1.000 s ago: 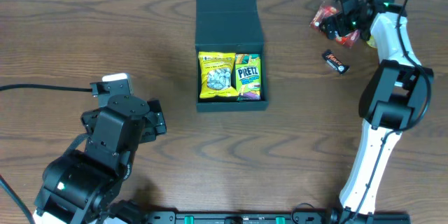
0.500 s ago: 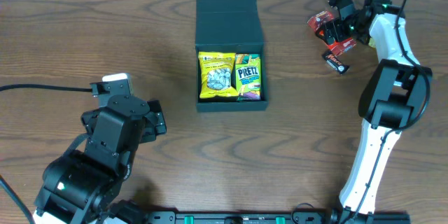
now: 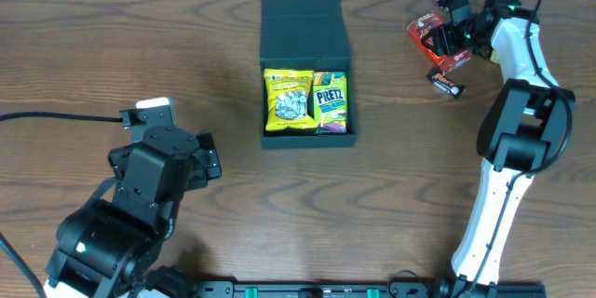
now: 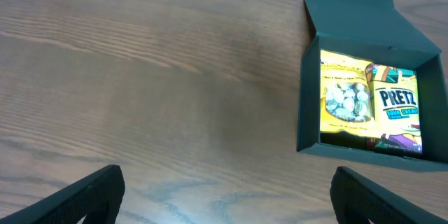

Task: Pack container
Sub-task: 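Carry the red biscuit box left and insert it into the black box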

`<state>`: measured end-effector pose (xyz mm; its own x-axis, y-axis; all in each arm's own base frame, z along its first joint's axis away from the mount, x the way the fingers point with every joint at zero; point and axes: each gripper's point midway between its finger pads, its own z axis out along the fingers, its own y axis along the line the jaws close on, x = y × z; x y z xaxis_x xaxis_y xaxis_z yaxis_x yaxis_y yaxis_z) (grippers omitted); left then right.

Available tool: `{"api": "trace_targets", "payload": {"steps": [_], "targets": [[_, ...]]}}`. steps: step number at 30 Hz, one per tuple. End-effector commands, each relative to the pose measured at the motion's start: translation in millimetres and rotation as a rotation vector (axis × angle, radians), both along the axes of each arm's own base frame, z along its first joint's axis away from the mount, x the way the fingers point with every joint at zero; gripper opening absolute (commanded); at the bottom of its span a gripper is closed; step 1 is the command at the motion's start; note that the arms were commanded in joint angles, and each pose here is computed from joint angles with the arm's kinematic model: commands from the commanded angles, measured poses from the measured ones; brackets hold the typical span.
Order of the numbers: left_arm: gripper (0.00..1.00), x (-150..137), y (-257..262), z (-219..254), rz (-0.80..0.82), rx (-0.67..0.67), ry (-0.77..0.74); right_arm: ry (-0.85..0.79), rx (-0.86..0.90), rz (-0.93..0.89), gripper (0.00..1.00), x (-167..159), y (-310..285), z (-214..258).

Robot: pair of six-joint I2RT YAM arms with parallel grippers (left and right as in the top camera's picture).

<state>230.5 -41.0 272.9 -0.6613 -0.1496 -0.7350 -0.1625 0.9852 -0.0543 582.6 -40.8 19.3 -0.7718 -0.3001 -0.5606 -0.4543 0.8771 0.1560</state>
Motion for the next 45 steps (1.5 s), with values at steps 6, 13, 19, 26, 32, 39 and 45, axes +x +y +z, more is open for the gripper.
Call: {"api": "trace_targets", "payload": {"steps": [6, 13, 19, 26, 32, 39, 45], "targets": [[0.95, 0.7, 3.5, 4.1, 0.006, 0.018, -0.012, -0.029, 0.045, -0.046, 0.56, 17.0, 6.9, 23.5], [0.95, 0.7, 3.5, 4.1, 0.006, 0.018, -0.012, -0.056, 0.071, -0.054, 0.55, 26.3, 21.9, 64.4], [0.95, 0.7, 3.5, 4.1, 0.006, 0.018, -0.012, -0.068, 0.106, -0.071, 0.54, 27.0, 48.7, 106.8], [0.95, 0.7, 3.5, 4.1, 0.006, 0.018, -0.012, -0.048, 0.140, -0.017, 0.53, 9.1, 113.3, 148.9], [0.96, 0.7, 3.5, 4.1, 0.006, 0.018, -0.012, 0.014, 0.181, -0.008, 0.52, -18.8, 177.4, 176.4], [0.95, 0.7, 3.5, 4.1, 0.006, 0.018, -0.012, 0.181, 0.106, -0.193, 0.46, -53.8, 224.3, 161.6], [0.95, 0.7, 3.5, 4.1, 0.006, 0.018, -0.012, 0.275, -0.044, -0.384, 0.48, -88.7, 243.1, 143.2]]}}
